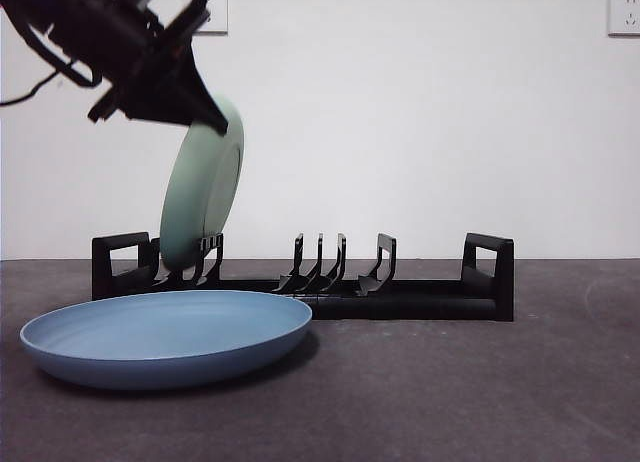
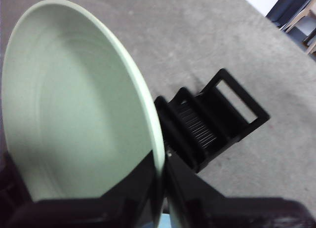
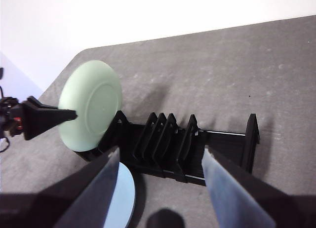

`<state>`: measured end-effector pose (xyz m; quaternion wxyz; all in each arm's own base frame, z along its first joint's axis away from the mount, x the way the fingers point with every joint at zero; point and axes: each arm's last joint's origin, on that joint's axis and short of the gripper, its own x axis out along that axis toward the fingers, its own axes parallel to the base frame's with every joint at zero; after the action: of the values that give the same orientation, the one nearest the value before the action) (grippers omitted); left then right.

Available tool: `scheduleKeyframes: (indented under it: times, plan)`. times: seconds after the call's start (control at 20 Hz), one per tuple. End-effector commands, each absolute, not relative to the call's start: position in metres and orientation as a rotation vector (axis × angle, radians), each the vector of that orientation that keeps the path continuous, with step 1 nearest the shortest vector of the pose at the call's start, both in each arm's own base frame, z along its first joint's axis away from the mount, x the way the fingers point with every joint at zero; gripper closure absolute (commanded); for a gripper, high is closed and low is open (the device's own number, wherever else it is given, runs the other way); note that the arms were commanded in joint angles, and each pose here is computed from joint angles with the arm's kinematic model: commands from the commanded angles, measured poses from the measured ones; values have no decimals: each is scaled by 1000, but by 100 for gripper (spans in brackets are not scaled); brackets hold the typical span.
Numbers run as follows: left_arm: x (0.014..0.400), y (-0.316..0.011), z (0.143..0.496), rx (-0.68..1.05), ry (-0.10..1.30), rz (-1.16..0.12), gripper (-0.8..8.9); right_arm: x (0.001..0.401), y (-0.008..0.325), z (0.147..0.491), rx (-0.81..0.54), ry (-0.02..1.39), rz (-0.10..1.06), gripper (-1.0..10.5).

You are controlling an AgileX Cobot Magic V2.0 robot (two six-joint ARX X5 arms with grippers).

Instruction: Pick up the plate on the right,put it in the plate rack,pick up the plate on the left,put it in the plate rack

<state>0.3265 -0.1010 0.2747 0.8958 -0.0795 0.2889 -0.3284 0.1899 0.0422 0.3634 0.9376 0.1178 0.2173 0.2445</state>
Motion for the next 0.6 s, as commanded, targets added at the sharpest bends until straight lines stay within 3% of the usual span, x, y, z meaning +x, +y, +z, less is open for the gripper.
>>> scheduleKeyframes:
  times: [0.05,0.45,0.6]
  plan:
    - [330,-101,266,-166,621,-676,822,191,43,364,236,433,500,663]
    - [322,-100,255,-166,761,-673,803,193,42,363,231,436,470,663]
    - [319,-99,253,-145,793,-675,558,194,43,362,233,445,477,664]
